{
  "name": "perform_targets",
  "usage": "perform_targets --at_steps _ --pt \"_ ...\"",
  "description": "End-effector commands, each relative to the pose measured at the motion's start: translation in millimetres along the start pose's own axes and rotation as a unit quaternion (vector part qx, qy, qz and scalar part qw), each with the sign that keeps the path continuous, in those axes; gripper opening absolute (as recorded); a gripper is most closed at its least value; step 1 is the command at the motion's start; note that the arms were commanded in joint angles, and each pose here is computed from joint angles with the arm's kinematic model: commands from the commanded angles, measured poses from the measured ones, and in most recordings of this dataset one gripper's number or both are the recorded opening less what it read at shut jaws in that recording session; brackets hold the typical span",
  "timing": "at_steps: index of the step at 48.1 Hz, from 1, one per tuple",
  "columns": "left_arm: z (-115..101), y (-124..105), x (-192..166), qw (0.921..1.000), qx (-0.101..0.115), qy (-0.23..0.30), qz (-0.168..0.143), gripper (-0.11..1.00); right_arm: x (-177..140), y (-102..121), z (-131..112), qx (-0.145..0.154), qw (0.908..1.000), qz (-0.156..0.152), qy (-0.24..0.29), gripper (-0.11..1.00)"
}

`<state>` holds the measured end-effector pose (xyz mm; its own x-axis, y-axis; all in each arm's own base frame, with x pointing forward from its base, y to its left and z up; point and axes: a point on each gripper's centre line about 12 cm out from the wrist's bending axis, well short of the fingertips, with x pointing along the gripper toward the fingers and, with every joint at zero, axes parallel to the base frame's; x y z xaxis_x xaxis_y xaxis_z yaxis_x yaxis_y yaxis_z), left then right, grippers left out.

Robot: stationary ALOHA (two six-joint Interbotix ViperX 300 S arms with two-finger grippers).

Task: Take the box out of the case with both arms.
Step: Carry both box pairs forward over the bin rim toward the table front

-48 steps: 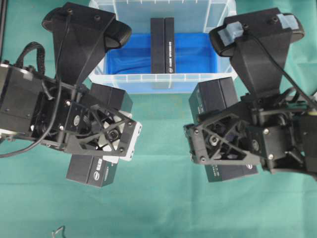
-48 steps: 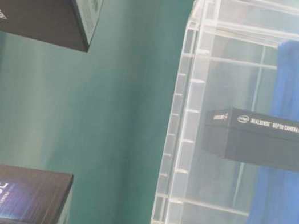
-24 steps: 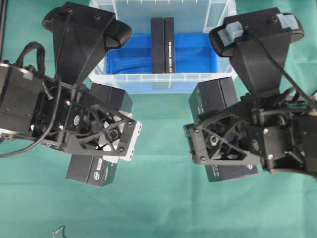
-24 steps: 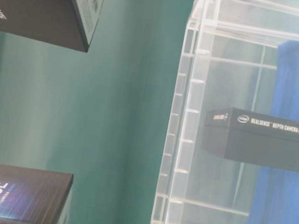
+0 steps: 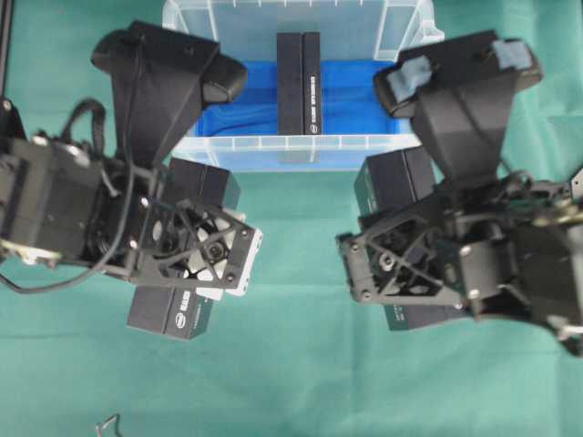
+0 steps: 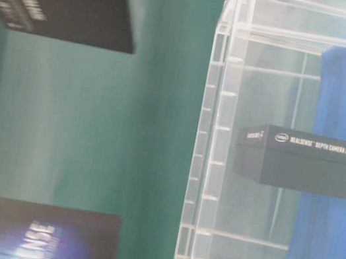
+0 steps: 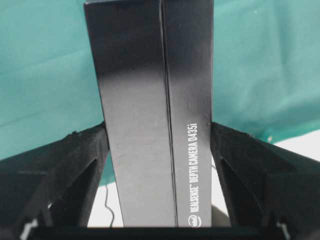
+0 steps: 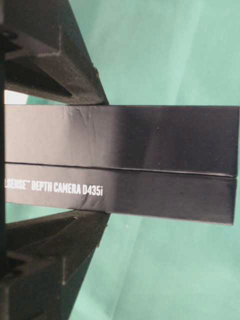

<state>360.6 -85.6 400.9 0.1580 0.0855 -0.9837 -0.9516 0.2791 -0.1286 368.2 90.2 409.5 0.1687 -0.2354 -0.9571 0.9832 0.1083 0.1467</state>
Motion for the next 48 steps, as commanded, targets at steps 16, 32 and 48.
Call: perform_targets --at_steps 16,32,48 --pt "-21.8 22.4 58.4 0.9982 -0.044 0.001 -0.042 0.64 82.9 3.2 -32.6 0.012 0.9993 0.010 0.033 0.65" --pt "-40.0 29.9 131.3 0.9981 -0.052 0.005 -0.033 0.64 145.4 -4.1 -51.6 0.018 0.9977 0.036 0.056 0.65" --pt "-46.0 26.5 168.5 0.9981 -0.042 0.007 -0.045 0.64 174.7 -14.9 -57.0 0.022 0.9973 0.036 0.060 0.65"
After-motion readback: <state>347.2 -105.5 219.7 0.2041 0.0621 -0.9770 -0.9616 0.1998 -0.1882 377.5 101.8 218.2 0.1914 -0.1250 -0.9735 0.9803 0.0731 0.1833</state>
